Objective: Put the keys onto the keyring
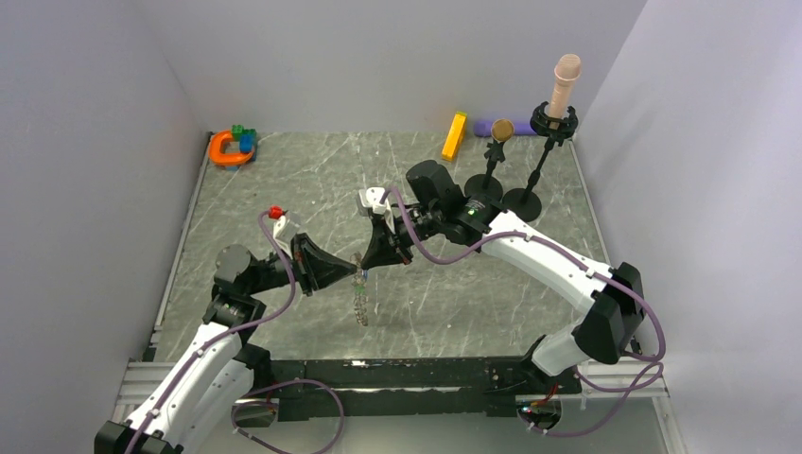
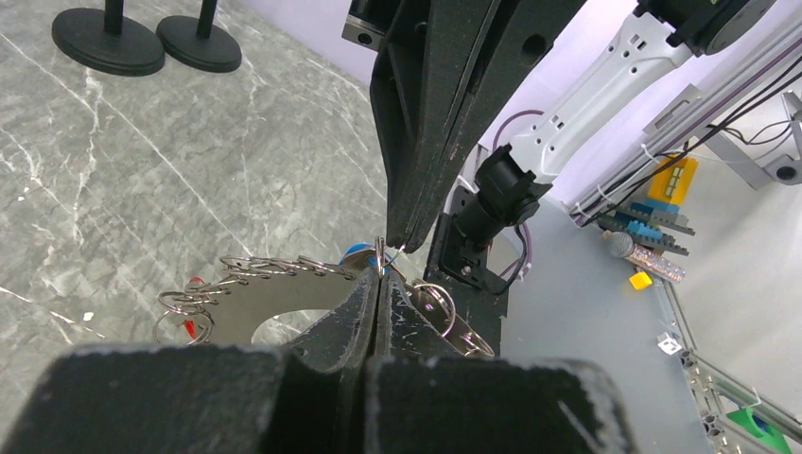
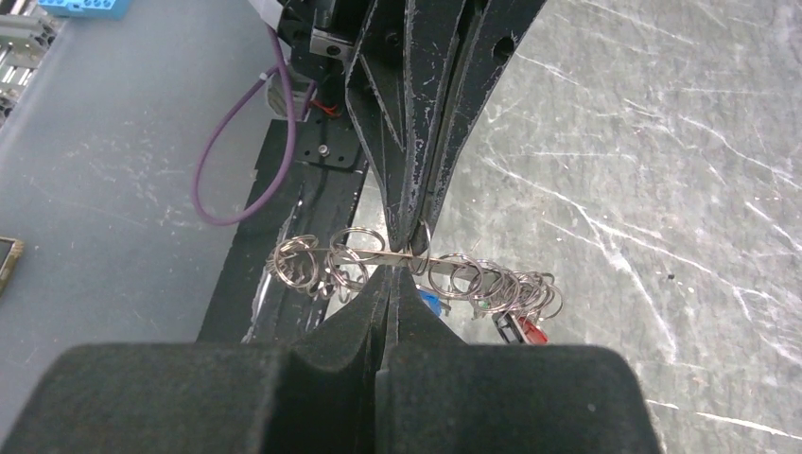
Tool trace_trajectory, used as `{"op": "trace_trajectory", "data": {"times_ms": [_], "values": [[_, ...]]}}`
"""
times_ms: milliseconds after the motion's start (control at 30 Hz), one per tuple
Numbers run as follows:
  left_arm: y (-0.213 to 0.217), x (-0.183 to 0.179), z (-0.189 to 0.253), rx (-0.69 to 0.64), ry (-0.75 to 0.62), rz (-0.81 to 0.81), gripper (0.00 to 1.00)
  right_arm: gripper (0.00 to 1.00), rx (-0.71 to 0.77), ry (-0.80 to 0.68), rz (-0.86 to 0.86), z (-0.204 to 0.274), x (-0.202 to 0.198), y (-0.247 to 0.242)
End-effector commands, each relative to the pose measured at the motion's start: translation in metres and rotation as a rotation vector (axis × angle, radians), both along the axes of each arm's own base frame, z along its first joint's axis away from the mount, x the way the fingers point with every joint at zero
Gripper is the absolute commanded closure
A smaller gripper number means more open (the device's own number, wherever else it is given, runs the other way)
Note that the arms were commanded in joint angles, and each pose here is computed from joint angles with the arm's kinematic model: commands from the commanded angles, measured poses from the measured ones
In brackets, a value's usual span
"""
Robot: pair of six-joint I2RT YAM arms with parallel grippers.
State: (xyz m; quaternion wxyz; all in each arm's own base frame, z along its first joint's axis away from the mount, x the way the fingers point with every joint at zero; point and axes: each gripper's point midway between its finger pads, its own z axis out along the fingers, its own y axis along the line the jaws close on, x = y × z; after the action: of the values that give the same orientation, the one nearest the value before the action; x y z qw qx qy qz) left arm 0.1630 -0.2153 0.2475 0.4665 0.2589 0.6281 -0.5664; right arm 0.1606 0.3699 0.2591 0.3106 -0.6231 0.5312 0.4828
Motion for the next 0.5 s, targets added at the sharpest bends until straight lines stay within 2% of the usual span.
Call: {"op": "trace_trajectory", "data": {"times_ms": [0,467], "values": [[0.0013,-0.0011,0.0346,-0.064,-0.113,-0.001,1.00,1.00,0.009,-0.031,0.029,0.0081,-0.0106,-0.0063],[0.0034,-0.0027,0.0382,-0.146,-0.114,0.007,1.00,1.00,0.002,-0.046,0.034,0.0045,-0.0139,-0.0059]]}}
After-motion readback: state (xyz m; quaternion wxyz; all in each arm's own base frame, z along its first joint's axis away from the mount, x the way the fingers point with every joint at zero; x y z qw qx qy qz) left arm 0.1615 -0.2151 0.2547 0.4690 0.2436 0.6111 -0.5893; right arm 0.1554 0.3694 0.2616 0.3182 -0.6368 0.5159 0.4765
